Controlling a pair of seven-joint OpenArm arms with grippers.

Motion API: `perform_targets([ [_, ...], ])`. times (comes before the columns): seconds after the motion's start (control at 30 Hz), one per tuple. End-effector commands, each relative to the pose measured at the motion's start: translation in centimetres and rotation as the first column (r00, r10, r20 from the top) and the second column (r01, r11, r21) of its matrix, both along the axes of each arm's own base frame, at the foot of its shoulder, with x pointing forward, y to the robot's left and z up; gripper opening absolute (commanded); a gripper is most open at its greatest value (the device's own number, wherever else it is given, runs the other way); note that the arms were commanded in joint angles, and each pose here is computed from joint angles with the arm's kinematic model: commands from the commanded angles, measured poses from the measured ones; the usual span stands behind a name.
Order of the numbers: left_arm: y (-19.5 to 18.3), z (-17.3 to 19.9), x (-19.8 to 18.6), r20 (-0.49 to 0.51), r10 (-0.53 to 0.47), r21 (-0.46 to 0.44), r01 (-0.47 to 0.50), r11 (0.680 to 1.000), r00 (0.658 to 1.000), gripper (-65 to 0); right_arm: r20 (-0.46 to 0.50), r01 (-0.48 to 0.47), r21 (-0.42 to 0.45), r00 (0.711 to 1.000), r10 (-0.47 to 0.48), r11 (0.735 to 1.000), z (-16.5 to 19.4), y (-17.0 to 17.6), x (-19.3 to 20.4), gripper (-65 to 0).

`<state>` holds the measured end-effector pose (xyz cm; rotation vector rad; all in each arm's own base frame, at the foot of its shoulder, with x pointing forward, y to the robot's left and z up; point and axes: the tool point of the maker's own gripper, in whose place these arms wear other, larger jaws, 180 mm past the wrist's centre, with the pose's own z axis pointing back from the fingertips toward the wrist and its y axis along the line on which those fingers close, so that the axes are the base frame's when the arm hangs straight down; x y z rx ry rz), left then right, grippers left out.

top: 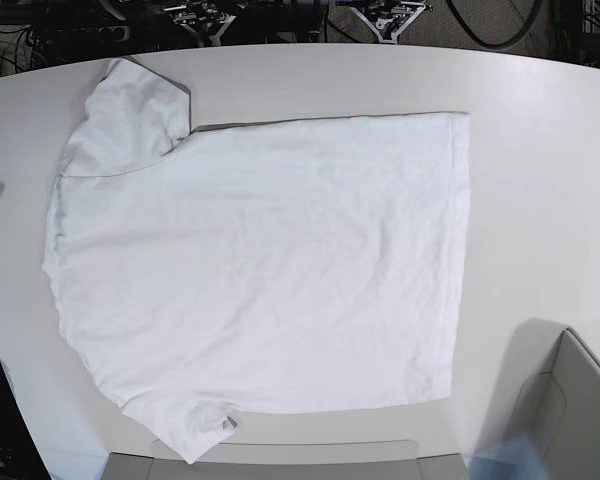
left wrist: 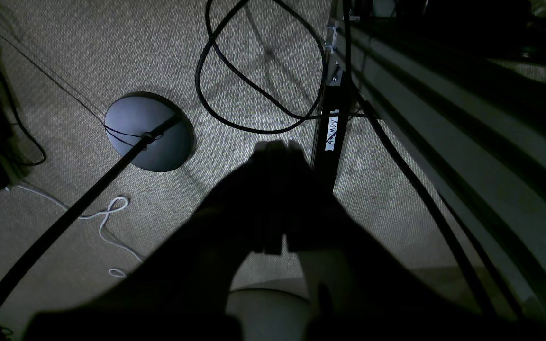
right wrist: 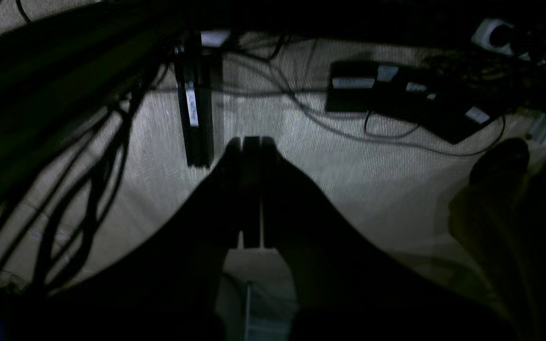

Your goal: Fold the T-shirt properly

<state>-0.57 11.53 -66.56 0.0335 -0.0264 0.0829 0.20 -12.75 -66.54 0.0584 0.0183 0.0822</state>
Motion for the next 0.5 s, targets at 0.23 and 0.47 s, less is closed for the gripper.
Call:
perform_targets([
  [0.23,0.6,0.0,-0.6,-0.007,-0.009,0.010,0.009,1.000,1.000,-64.8,-0.005,-0.019,-0.023,1.000,0.019,1.000,0.0,-1.8,-0.4,-64.8],
  [0.47,2.9,0.0,-0.6,-0.004,-0.011,0.045,0.011,0.999,1.000,-64.8,-0.042,-0.105,-0.064,0.994,0.102,0.992,0.3,-4.7,-2.7,-64.8],
])
